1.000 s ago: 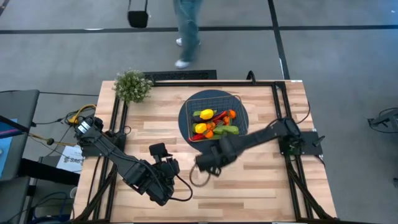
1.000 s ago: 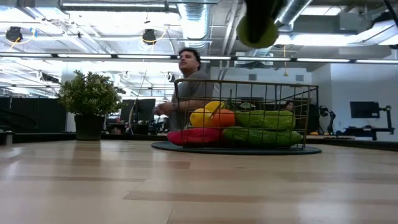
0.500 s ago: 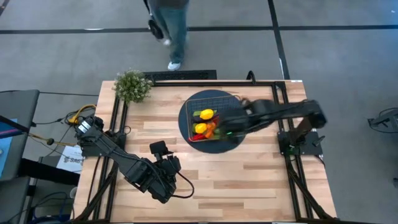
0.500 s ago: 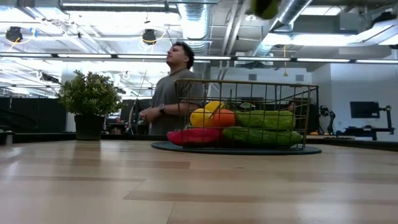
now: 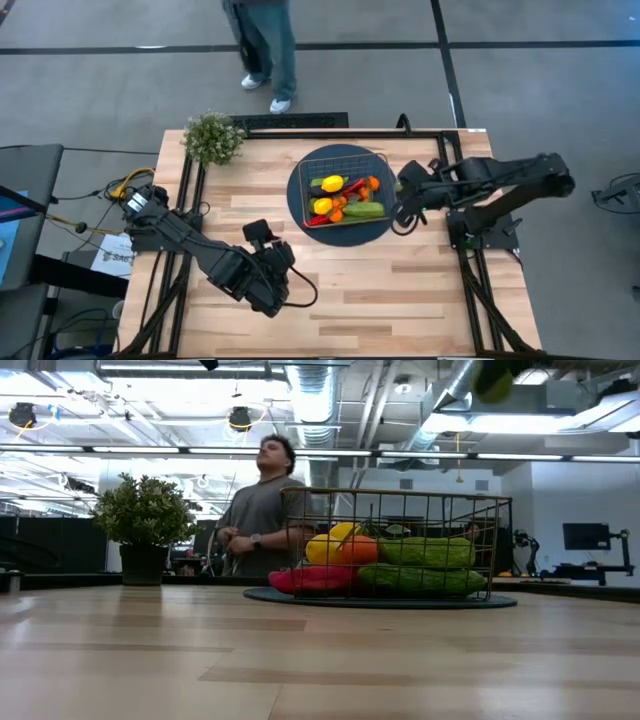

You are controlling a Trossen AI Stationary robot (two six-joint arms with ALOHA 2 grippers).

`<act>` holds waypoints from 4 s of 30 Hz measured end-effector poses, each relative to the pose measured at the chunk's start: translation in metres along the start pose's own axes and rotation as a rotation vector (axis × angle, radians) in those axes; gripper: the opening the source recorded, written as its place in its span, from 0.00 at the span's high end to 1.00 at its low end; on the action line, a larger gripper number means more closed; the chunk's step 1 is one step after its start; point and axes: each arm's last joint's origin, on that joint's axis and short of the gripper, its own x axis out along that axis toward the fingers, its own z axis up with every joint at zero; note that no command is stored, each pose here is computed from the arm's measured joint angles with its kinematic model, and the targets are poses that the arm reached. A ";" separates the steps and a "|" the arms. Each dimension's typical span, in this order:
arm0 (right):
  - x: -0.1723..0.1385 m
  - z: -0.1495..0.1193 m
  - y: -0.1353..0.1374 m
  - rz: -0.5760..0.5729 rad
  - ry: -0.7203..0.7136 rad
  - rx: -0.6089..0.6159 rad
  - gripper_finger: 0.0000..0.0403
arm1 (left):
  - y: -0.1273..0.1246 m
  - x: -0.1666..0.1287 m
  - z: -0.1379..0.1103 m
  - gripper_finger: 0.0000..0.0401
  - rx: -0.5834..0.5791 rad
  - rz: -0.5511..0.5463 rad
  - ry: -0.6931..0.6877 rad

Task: Build produce basket
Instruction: Put the green lime into the wire basket, then adjust the wire basket

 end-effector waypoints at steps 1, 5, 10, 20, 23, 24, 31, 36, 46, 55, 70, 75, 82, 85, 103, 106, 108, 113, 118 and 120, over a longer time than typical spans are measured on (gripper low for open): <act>0.005 -0.005 -0.003 -0.001 -0.001 0.018 0.70 | 0.000 0.000 0.000 0.22 -0.001 0.002 0.001; 0.023 -0.020 -0.007 0.087 -0.041 0.099 0.70 | 0.002 0.002 0.001 0.22 -0.004 0.007 0.004; 0.050 -0.022 0.001 0.269 -0.125 0.123 0.70 | 0.003 0.002 0.002 0.22 -0.001 0.010 0.007; 0.099 0.013 0.010 0.446 -0.160 0.095 0.70 | 0.004 0.003 0.001 0.22 -0.003 0.019 0.015; 0.112 0.016 0.008 0.424 -0.132 0.099 0.70 | 0.005 0.003 0.000 0.22 -0.006 0.025 0.021; 0.115 0.017 0.007 0.418 -0.127 0.103 0.70 | 0.005 0.003 0.000 0.22 -0.008 0.025 0.021; 0.137 0.019 0.006 0.385 -0.067 0.104 0.71 | 0.005 0.003 0.001 0.22 -0.011 0.024 0.023; 0.155 0.019 0.008 0.351 -0.022 0.100 0.71 | 0.005 0.003 0.001 0.22 -0.013 0.024 0.022; 0.180 0.021 0.003 0.317 0.035 0.105 0.71 | 0.005 0.003 0.001 0.22 -0.020 0.025 0.021; 0.184 0.021 -0.001 0.301 0.045 0.123 0.71 | 0.005 0.003 0.001 0.22 -0.028 0.027 0.022; 0.179 0.024 -0.001 0.332 0.090 0.122 0.25 | 0.005 0.003 0.000 0.22 -0.046 0.027 0.024; 0.158 0.039 0.006 0.350 0.083 0.097 0.27 | 0.005 0.003 0.000 0.22 -0.047 0.026 0.024; 0.116 0.049 0.021 0.367 0.141 0.010 0.35 | 0.005 0.003 0.001 0.22 -0.017 0.029 0.021; 0.101 0.041 0.032 0.359 0.198 -0.005 0.48 | 0.005 0.003 0.001 0.22 -0.003 0.034 0.016; 0.047 -0.045 0.118 0.299 0.152 0.027 0.99 | 0.005 0.003 0.001 0.22 0.062 0.035 0.014; 0.063 -0.057 0.139 0.290 0.182 0.012 0.99 | 0.005 0.003 0.001 0.22 0.064 0.039 0.010; 0.080 -0.066 0.154 0.284 0.229 -0.010 0.99 | 0.005 0.003 0.001 0.22 0.067 0.043 0.006; 0.124 -0.074 0.172 0.262 0.332 -0.070 1.00 | 0.005 0.002 0.001 0.22 0.068 0.043 0.005; 0.158 -0.061 0.170 0.264 0.346 -0.134 1.00 | 0.005 0.002 0.001 0.22 0.067 0.043 0.005; 0.168 -0.052 0.163 0.254 0.346 -0.158 1.00 | 0.005 0.002 0.001 0.22 0.065 0.043 0.005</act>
